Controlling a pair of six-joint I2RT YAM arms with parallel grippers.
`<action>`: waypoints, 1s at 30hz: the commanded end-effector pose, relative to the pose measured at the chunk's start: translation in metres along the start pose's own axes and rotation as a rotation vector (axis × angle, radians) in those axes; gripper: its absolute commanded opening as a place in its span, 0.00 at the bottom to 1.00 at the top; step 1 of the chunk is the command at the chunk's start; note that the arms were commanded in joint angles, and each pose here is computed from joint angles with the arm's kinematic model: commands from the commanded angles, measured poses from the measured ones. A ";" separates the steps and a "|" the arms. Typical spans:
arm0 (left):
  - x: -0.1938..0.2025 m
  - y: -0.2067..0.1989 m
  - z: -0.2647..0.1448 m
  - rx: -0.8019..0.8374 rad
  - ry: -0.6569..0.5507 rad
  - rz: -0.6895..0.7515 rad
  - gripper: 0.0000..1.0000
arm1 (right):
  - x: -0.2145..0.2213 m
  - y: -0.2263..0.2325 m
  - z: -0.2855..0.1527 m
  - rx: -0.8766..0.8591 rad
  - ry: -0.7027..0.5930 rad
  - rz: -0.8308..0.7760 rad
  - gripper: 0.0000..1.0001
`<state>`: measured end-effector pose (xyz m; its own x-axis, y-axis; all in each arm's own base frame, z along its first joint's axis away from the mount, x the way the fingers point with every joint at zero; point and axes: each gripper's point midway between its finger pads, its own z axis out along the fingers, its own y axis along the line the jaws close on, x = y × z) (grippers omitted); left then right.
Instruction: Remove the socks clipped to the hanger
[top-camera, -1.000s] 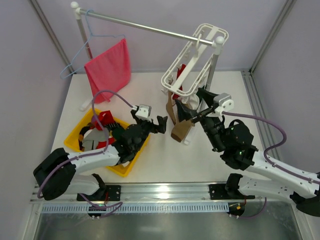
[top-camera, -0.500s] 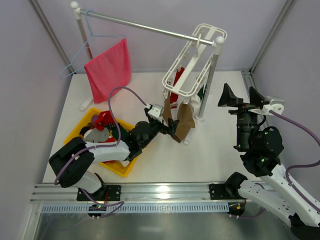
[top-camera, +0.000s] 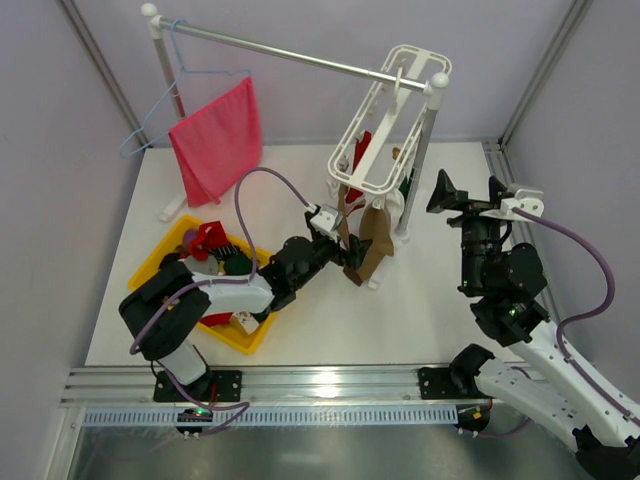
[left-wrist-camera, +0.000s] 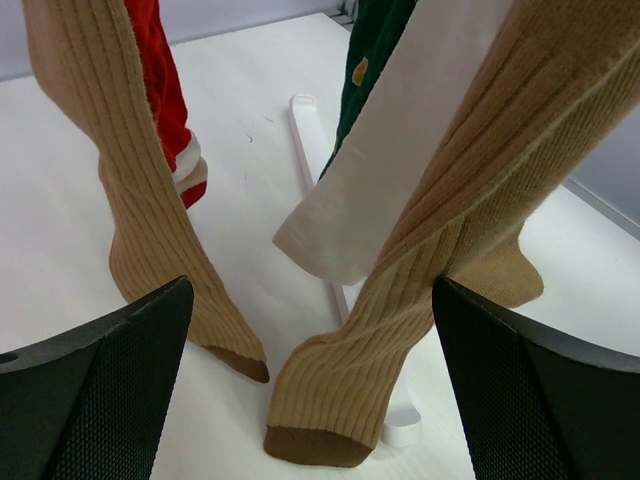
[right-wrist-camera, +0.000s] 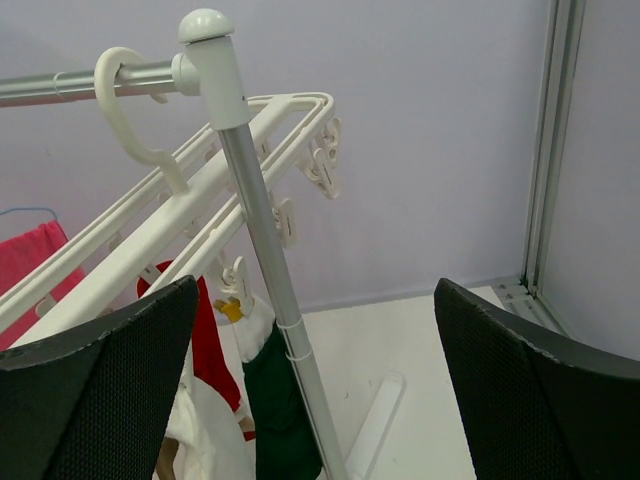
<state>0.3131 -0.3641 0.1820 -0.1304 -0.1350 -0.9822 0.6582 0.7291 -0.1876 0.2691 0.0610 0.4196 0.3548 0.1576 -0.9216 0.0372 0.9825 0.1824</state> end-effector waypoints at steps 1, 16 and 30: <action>-0.029 -0.015 0.011 0.056 -0.094 -0.014 0.99 | 0.000 -0.002 0.002 0.011 -0.002 0.008 1.00; -0.031 -0.032 0.020 0.137 -0.118 -0.072 0.52 | 0.010 -0.001 0.008 0.014 0.016 -0.005 1.00; -0.045 -0.015 0.006 0.033 -0.144 -0.044 0.00 | 0.013 -0.004 0.007 0.022 0.023 -0.006 1.00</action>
<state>0.3131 -0.3826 0.1924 -0.1373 -0.2000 -0.9701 0.6907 0.6826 -0.2385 0.2843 0.0622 0.4013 0.3055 0.1274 -0.9436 0.0655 0.9859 0.1543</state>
